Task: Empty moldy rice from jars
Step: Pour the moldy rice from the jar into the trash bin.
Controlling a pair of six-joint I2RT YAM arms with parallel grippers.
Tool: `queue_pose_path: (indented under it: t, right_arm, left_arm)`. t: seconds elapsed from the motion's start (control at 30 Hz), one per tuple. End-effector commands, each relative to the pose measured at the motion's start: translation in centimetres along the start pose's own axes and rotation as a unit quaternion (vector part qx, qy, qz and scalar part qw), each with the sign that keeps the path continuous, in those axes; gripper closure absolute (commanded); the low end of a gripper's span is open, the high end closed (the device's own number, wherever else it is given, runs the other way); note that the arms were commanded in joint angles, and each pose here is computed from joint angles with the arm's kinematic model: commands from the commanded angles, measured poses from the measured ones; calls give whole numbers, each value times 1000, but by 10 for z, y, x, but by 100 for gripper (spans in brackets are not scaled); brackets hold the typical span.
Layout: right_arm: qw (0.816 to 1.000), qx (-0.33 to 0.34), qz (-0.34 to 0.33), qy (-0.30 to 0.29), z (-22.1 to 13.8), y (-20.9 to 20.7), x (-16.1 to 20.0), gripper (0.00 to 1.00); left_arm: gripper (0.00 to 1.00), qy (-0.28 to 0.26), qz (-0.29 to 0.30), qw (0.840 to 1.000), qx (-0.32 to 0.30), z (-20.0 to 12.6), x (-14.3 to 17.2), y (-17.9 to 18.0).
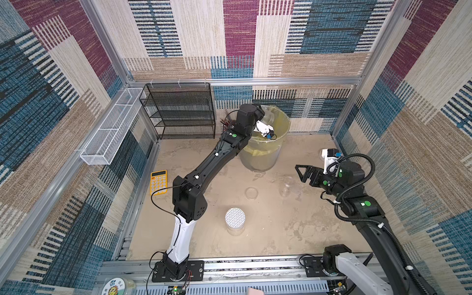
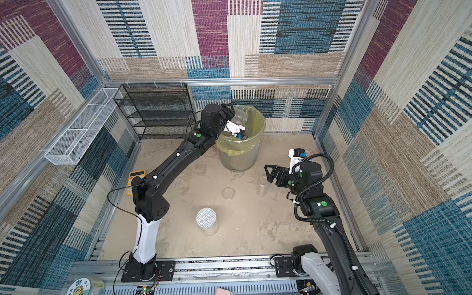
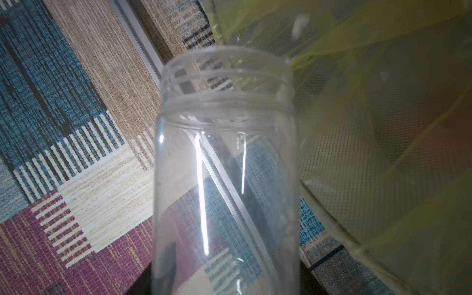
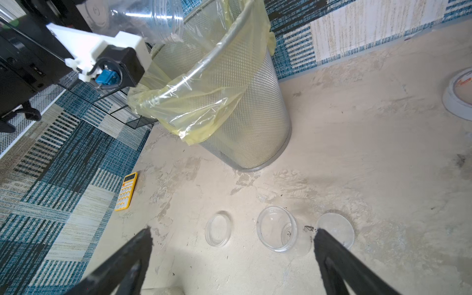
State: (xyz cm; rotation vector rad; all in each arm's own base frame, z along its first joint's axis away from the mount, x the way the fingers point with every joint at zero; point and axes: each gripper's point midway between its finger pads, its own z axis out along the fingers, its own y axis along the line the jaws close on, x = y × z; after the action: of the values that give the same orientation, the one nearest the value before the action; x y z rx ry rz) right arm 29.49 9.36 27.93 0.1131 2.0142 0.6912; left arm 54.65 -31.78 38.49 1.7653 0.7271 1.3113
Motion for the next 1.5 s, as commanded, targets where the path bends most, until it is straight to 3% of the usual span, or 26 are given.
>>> queue_pose_path:
  t: [0.0,0.13,0.2,0.3,0.4,0.5,0.6,0.63,0.7,0.73,0.8,0.83,0.93,1.0,1.1,1.17,1.27,1.33,1.47]
  right_arm:
    - [1000,-17,3,-11,-1,8,-7,0]
    - [1000,-17,5,-19,-2,8,-9,0]
    - [1000,-20,2,-13,-3,10,-10,0]
    - [1000,-17,1,-20,-5,9,-10,0]
    - [1000,-19,2,-15,-6,10,-9,0]
    - [1000,-18,0,-24,-8,10,-10,0]
    - [1000,-21,-2,-21,-10,13,-12,0]
    - [1000,-22,-4,-21,-12,14,-12,0]
    - [999,-20,-3,-28,-11,12,-11,0]
    - [999,-21,-2,-28,-9,11,-11,0]
    - [1000,-24,2,-12,-5,12,-8,0]
    - [1000,-27,3,-6,-5,13,-7,1]
    - [1000,-21,-1,-24,-12,12,-9,0]
    - [999,-19,-5,-34,-14,12,-12,0]
    - [1000,-19,-8,-24,-17,16,-14,0]
    - [999,-23,-10,-36,-17,16,-15,0]
    - [999,-30,-7,-23,-13,18,-13,0]
    - [999,-35,-9,-21,-14,20,-13,0]
    - [999,-37,-19,-33,-16,21,-17,0]
  left_arm:
    - [100,26,-39,999,9,-5,24,3]
    - [100,4,-17,1000,-2,-8,2,7]
    - [100,14,-54,998,14,-8,16,7]
    - [100,5,-11,1000,17,-6,-1,-8]
    - [100,26,-66,997,33,-7,19,-3]
    - [100,17,-25,999,21,-1,1,-7]
    - [100,21,-65,997,25,-5,10,2]
    - [100,26,-59,997,31,-4,15,-2]
    - [100,-7,17,1000,18,-2,-14,-13]
    - [100,-15,16,1000,9,-6,-22,-7]
    - [100,-3,-53,998,24,-10,-10,5]
    - [100,7,-59,998,32,-10,0,1]
    - [100,32,-35,998,37,-3,13,-12]
    - [100,8,-48,998,42,-7,-2,-13]
    - [100,40,-68,995,58,2,20,-20]
    - [100,16,-29,999,29,1,-4,-13]
    - [100,5,-91,995,31,-10,3,6]
    - [100,9,-72,997,28,-8,6,-2]
    - [100,-18,-185,981,45,-26,12,9]
